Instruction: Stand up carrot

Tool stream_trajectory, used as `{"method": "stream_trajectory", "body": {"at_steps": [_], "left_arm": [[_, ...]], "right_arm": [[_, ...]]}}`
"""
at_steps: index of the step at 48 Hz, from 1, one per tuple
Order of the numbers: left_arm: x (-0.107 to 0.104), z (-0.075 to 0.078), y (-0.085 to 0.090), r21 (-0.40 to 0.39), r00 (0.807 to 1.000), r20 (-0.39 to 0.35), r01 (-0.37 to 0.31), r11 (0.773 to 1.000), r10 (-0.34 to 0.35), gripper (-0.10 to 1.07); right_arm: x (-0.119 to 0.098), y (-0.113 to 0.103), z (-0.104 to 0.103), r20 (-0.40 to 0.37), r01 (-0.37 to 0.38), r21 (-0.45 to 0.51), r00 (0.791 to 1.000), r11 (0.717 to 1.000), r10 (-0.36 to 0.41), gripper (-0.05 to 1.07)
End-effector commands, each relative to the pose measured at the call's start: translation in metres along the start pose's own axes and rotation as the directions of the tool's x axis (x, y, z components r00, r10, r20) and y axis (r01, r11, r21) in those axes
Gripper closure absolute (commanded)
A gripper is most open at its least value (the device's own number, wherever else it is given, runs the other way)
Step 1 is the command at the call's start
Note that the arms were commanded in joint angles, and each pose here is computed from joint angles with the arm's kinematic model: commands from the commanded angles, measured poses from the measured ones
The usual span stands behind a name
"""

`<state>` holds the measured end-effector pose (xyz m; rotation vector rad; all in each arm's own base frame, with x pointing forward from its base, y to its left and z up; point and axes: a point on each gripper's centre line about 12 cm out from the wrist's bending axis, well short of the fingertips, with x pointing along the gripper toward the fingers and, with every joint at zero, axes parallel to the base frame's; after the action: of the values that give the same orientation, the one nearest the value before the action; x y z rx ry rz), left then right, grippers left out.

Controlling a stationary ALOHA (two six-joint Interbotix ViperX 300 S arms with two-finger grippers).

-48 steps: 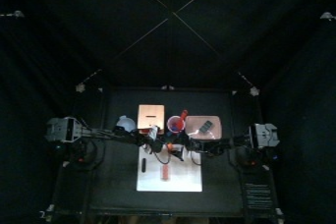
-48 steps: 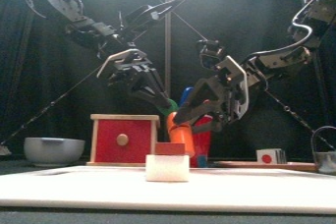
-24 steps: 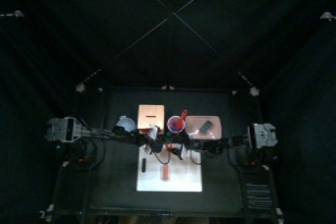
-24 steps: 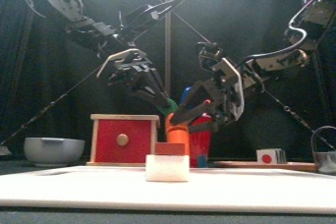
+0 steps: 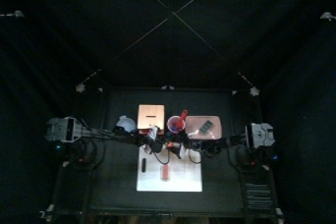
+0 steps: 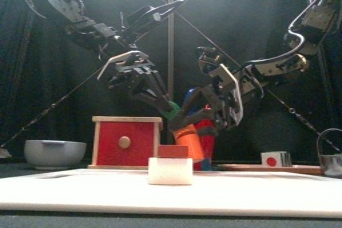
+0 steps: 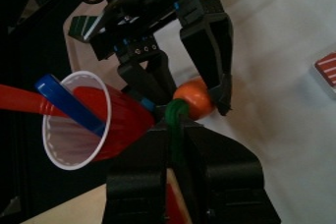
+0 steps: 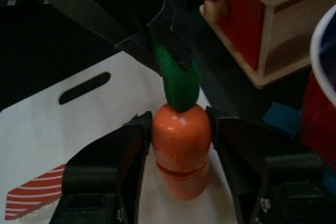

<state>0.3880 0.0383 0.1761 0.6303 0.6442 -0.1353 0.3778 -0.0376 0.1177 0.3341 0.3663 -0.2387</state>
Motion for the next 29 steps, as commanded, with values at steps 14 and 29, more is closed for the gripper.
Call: {"method": "stream_trajectory", "body": {"at_steps": [14, 29], "left_arm": [[-0.0073, 0.0085, 0.0083, -0.003, 0.999, 0.028, -0.025, 1.0, 0.025, 0.47], [-0.0136, 0.0123, 0.0139, -0.049, 0.998, 0.042, -0.041, 0.998, 0.043, 0.38]], "right_arm": [[-0.0006, 0.0026, 0.0086, 0.028, -0.017, -0.02, 0.999, 1.0, 0.018, 0.38], [0.0023, 0.001, 0.0118, 0.076, -0.012, -0.057, 0.997, 0.998, 0.016, 0.4]]}}
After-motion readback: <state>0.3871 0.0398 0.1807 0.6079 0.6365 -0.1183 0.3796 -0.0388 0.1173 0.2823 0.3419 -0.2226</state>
